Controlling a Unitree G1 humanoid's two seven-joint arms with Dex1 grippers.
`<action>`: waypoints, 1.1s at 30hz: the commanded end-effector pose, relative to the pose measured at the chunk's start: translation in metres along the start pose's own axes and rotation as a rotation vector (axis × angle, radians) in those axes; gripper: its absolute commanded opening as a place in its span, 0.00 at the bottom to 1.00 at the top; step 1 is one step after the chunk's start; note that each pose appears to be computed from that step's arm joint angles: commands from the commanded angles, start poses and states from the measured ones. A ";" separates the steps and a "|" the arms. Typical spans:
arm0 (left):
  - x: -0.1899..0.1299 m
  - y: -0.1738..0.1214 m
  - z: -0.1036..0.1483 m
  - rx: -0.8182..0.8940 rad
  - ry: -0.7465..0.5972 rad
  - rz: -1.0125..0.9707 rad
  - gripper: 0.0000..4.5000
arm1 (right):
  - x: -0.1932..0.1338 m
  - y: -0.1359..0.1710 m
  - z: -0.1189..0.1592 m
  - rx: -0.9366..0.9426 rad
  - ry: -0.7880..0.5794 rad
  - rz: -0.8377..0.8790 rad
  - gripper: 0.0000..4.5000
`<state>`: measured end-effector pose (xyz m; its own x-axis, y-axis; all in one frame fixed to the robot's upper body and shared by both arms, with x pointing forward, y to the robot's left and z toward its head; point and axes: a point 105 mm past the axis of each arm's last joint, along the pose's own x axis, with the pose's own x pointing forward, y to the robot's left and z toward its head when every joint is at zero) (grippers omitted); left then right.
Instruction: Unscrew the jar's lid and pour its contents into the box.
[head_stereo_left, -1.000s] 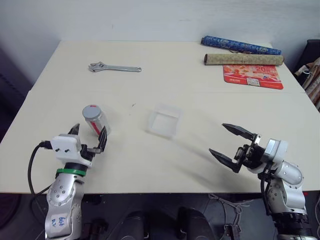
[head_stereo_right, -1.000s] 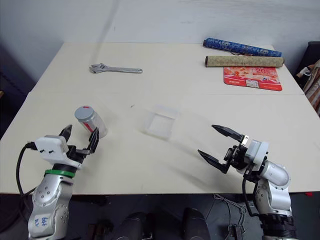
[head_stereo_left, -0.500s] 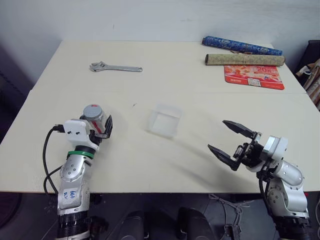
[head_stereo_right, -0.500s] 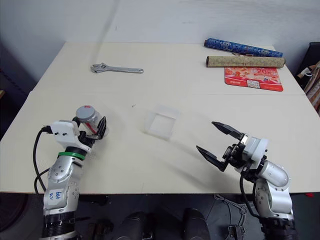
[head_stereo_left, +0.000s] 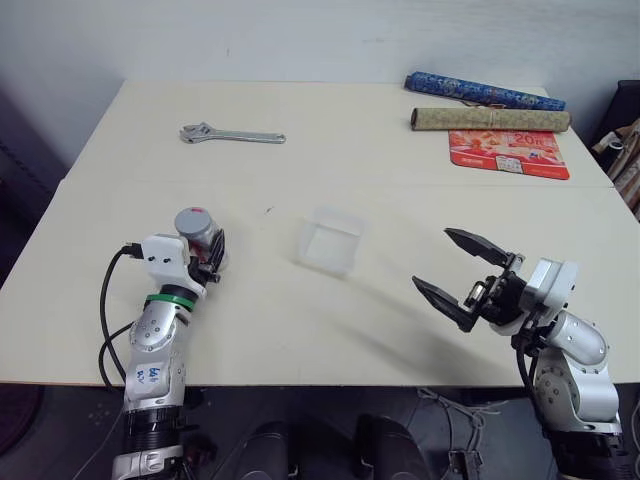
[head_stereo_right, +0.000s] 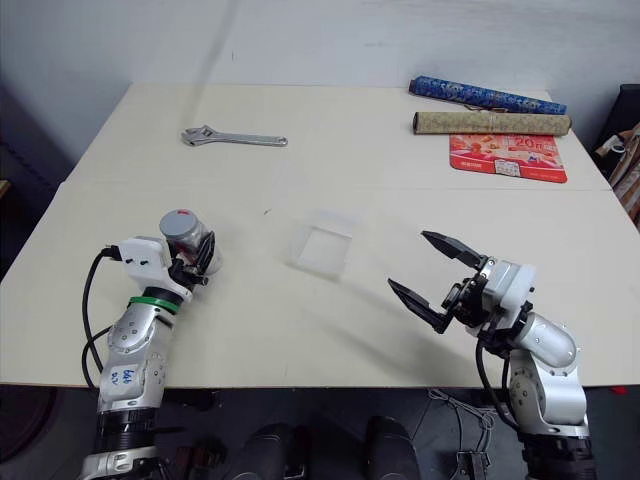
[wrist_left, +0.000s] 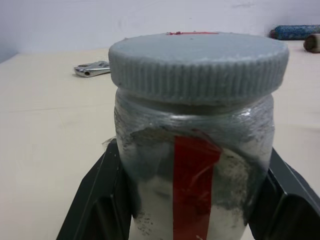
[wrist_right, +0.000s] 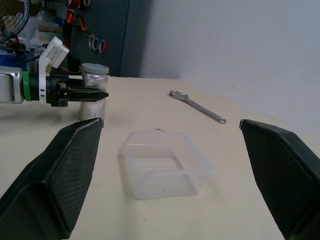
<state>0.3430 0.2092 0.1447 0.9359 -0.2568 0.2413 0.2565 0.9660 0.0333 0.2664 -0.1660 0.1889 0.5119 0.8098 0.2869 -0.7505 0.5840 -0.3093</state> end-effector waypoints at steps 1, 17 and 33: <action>0.006 -0.033 0.063 0.049 -0.170 -0.403 0.51 | 0.031 0.005 0.034 0.049 -0.024 0.073 1.00; 0.022 -0.138 0.103 0.121 -0.062 -1.096 0.51 | 0.145 0.037 0.095 0.174 0.054 0.417 1.00; 0.016 -0.148 0.102 0.060 -0.055 -1.102 0.51 | 0.149 0.032 0.075 0.092 0.083 0.390 1.00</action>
<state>0.3024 0.0663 0.2320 0.2104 -0.9758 0.0595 0.9371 0.2186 0.2720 0.2920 -0.0302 0.2827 0.2250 0.9724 0.0616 -0.9362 0.2332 -0.2630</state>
